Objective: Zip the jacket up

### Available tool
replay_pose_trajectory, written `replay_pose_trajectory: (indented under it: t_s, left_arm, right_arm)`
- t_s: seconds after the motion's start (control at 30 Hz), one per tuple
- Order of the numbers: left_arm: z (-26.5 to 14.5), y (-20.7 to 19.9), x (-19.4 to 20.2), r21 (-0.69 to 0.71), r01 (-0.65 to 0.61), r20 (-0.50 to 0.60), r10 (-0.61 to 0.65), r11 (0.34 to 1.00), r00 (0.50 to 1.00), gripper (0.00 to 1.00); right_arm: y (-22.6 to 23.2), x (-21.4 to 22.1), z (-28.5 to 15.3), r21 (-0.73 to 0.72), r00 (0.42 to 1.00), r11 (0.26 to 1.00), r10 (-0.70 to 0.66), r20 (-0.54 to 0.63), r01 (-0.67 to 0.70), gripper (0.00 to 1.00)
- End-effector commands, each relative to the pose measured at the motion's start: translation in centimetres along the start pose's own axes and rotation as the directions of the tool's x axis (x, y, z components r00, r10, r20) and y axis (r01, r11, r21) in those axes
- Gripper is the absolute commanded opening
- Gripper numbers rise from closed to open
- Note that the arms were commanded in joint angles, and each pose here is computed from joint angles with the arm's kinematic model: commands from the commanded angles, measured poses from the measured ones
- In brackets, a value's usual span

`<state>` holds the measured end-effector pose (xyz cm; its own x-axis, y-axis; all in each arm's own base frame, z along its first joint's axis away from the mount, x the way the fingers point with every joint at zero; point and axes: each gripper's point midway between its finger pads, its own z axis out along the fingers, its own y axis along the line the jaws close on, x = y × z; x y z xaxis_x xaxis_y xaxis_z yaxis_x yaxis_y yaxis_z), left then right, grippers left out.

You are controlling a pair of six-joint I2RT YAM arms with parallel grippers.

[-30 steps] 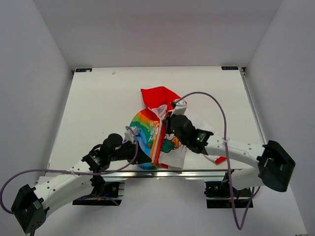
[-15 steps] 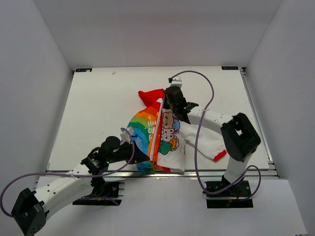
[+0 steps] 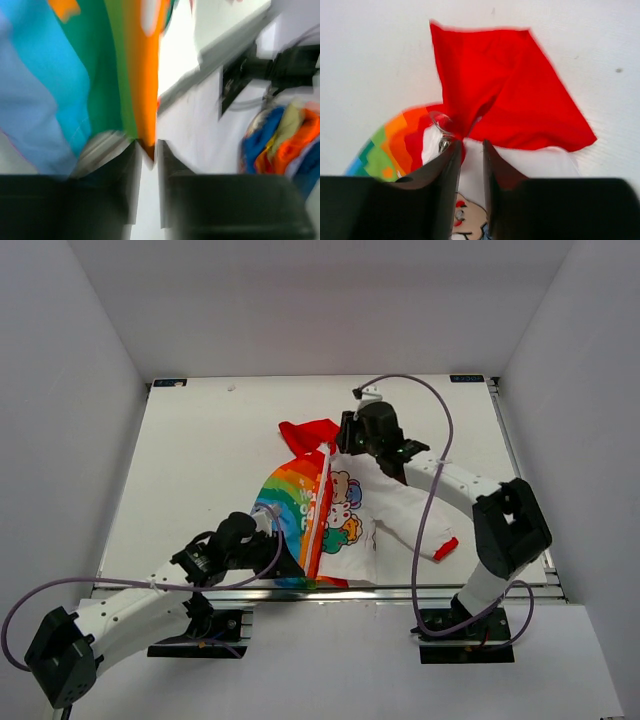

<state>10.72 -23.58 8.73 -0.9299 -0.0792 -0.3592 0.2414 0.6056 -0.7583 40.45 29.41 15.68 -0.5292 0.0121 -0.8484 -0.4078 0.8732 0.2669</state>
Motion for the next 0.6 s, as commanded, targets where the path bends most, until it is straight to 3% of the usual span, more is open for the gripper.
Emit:
replay_pose_trajectory:
  t_s: [0.0, 0.03, 0.07, 0.1, 0.23, 0.33, 0.5, 0.57]
  left_arm:
    - [-1.9, -1.0, 2.7, -0.037, -0.032, -0.19, 0.025, 0.999, 0.982, 0.47]
    - [-2.3, 0.0, 2.1, -0.121, -0.036, -0.17, 0.014, 0.992, 0.985, 0.48]
    - [-2.5, -0.9, 0.5, -0.124, -0.063, -0.112, 0.049, 0.99, 0.992, 0.54]
    - [-3.6, -2.2, -1.3, -0.146, -0.088, -0.069, 0.079, 0.985, 0.995, 0.98]
    - [-7.0, -3.8, -7.6, -0.302, -0.101, 0.167, 0.157, 0.948, 0.973, 0.98]
    - [-9.6, -3.9, -12.5, -0.456, -0.034, 0.333, 0.206, 0.889, 0.92, 0.98]
    - [-11.4, -1.5, -18.5, -0.692, 0.117, 0.441, 0.289, 0.712, 0.85, 0.98]
    - [-14.2, -1.0, -21.5, -0.71, 0.235, 0.545, 0.306, 0.664, 0.78, 0.98]
  right_arm:
    - [-0.7, -7.7, -3.3, 0.004, 0.98, 0.999, -0.032, 0.199, 0.032, 0.47]
    - [-0.3, -8.3, -4.4, -0.008, 0.978, 0.999, -0.038, 0.206, 0.04, 0.7]
    - [-0.3, -8.4, -5.0, -0.002, 0.979, 0.999, -0.035, 0.198, 0.036, 0.84]
    - [-0.4, -8.5, -5.6, 0.008, 0.982, 1.0, -0.028, 0.189, 0.027, 0.89]
    - [-1.9, -9.8, -9.4, 0.12, 0.984, 0.992, 0.003, 0.18, -0.025, 0.89]
    - [-3.5, -10.9, -12.3, 0.186, 0.974, 0.978, 0.053, 0.221, -0.096, 0.9]
    - [-8.5, -8.0, -16.2, 0.339, 0.974, 0.924, 0.113, 0.197, -0.176, 0.89]
    - [-10.2, -7.8, -18.7, 0.426, 0.967, 0.882, 0.112, 0.227, -0.202, 0.89]
